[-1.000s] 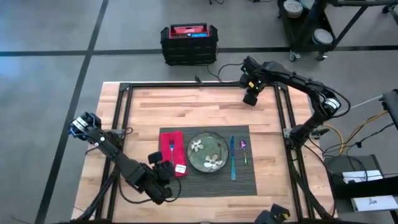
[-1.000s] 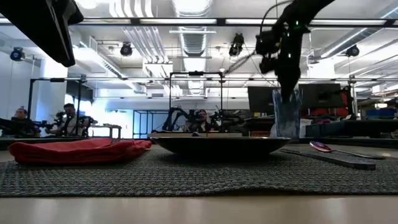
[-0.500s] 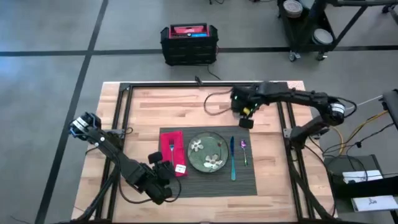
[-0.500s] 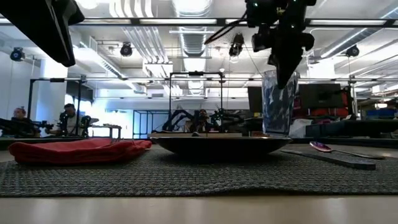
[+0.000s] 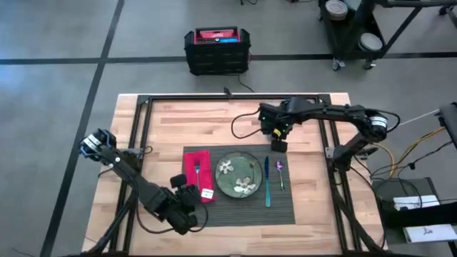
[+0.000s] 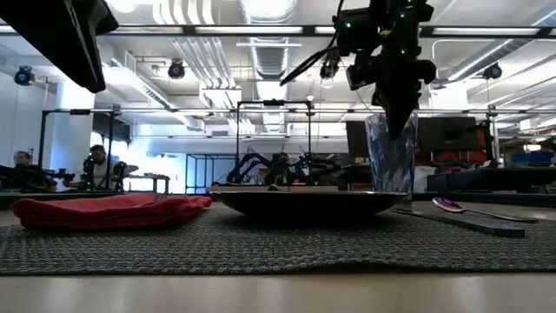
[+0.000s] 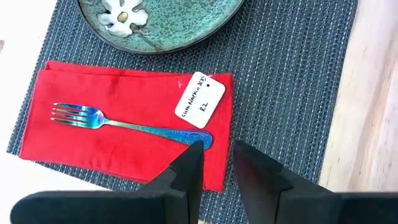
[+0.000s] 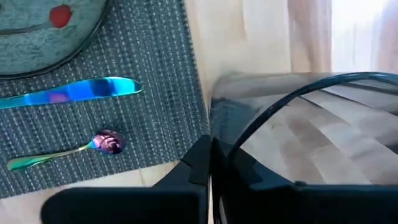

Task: Set table place
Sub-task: Move the blue cup to the top right of the gray tablemat, then return to Home Position

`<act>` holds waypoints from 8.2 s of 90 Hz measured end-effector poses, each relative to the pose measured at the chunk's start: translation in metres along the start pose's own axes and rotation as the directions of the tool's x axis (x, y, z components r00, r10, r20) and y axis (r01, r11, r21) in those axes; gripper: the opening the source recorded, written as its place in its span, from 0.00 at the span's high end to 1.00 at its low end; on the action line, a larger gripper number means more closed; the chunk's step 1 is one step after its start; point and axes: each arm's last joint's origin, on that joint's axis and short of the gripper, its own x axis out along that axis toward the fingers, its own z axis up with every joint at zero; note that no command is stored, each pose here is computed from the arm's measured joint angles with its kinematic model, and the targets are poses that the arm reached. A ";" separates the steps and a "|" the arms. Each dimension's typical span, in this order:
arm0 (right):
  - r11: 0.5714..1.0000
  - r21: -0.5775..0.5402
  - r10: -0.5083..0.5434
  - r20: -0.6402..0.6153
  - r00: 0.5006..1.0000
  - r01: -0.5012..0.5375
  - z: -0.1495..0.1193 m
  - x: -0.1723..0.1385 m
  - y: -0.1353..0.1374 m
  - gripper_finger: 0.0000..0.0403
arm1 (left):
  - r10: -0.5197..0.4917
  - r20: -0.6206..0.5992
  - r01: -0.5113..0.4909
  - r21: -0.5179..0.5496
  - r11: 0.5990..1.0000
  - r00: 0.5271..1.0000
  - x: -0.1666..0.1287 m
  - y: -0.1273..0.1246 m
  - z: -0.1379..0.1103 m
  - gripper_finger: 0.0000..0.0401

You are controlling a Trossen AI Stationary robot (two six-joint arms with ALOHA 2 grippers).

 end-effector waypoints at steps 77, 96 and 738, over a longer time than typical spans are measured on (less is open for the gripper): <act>0.993 0.112 0.038 0.063 0.997 -0.045 0.002 -0.101 0.009 0.56 | -0.005 -0.007 0.005 0.037 0.999 1.000 0.002 -0.001 0.000 0.81; 0.970 -0.116 0.235 0.206 0.950 -0.215 0.000 -0.100 0.099 0.59 | -0.052 0.017 0.050 0.117 0.992 0.998 0.022 -0.013 -0.001 0.81; 0.978 -0.113 0.141 0.978 0.153 -0.177 -0.193 0.065 0.061 1.00 | -0.225 0.706 0.262 0.058 0.963 0.671 0.067 0.222 -0.114 0.98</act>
